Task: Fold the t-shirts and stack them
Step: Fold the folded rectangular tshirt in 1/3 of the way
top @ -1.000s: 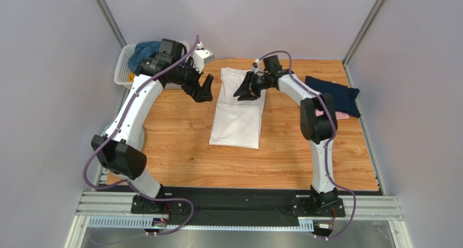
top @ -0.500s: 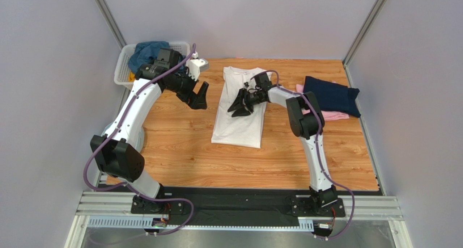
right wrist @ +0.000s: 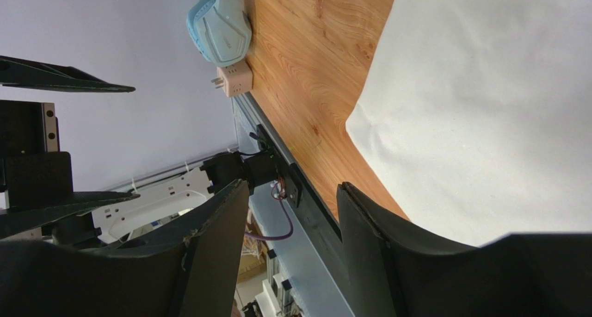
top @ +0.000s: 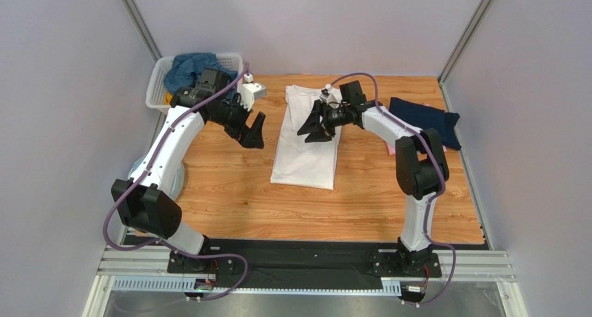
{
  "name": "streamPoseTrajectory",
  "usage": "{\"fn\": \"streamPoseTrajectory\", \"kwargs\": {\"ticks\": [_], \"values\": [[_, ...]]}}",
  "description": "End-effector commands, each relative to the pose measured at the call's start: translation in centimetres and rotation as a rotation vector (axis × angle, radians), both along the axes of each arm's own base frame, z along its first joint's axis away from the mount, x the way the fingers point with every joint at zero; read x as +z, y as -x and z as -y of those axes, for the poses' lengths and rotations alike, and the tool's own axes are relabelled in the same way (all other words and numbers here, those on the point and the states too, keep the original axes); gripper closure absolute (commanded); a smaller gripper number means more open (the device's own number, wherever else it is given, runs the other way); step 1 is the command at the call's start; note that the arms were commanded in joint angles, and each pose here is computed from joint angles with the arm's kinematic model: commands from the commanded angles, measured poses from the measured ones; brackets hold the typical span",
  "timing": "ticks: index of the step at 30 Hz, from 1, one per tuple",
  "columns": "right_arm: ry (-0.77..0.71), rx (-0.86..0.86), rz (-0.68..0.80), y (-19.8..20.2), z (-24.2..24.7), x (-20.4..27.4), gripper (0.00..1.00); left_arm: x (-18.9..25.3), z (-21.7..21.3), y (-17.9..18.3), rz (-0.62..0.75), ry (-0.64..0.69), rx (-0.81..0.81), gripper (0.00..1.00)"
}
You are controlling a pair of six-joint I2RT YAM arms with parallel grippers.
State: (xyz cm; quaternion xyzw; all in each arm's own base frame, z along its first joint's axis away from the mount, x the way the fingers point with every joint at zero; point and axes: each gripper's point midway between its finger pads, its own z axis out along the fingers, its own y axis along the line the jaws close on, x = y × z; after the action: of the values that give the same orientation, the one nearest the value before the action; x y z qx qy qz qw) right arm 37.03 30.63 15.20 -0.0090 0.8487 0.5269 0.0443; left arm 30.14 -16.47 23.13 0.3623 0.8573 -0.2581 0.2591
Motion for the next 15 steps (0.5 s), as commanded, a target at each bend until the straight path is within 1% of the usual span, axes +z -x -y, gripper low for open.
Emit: {"fn": "streamPoseTrajectory", "kwargs": {"ticks": [1, 3, 7, 10, 13, 15], "values": [[0.047, -0.051, -0.077, 0.7, 1.5, -5.0, 0.44, 0.9, 0.0, 1.5, 0.021, 0.027, -0.032, 0.00], [0.060, -0.064, -0.112, 0.8, 1.6, -6.9, 0.44, 1.2, -0.1, 1.8, 0.029, 0.024, -0.029, 0.00], [0.109, -0.072, -0.229, 2.1, 2.2, -12.4, 0.45, 1.9, -0.8, 2.4, 0.058, 0.001, -0.021, 0.00], [0.130, -0.083, -0.279, 2.8, 3.0, -14.8, 0.46, 2.4, -1.2, 3.1, 0.065, -0.013, -0.020, 0.00], [0.133, -0.087, -0.280, 3.6, 3.7, -14.7, 0.46, 2.3, -1.4, 3.8, 0.060, -0.018, -0.023, 0.00], [0.121, -0.081, -0.246, 4.2, 3.9, -12.7, 0.46, 1.9, -1.5, 3.8, 0.053, -0.024, -0.022, 0.00]]}}
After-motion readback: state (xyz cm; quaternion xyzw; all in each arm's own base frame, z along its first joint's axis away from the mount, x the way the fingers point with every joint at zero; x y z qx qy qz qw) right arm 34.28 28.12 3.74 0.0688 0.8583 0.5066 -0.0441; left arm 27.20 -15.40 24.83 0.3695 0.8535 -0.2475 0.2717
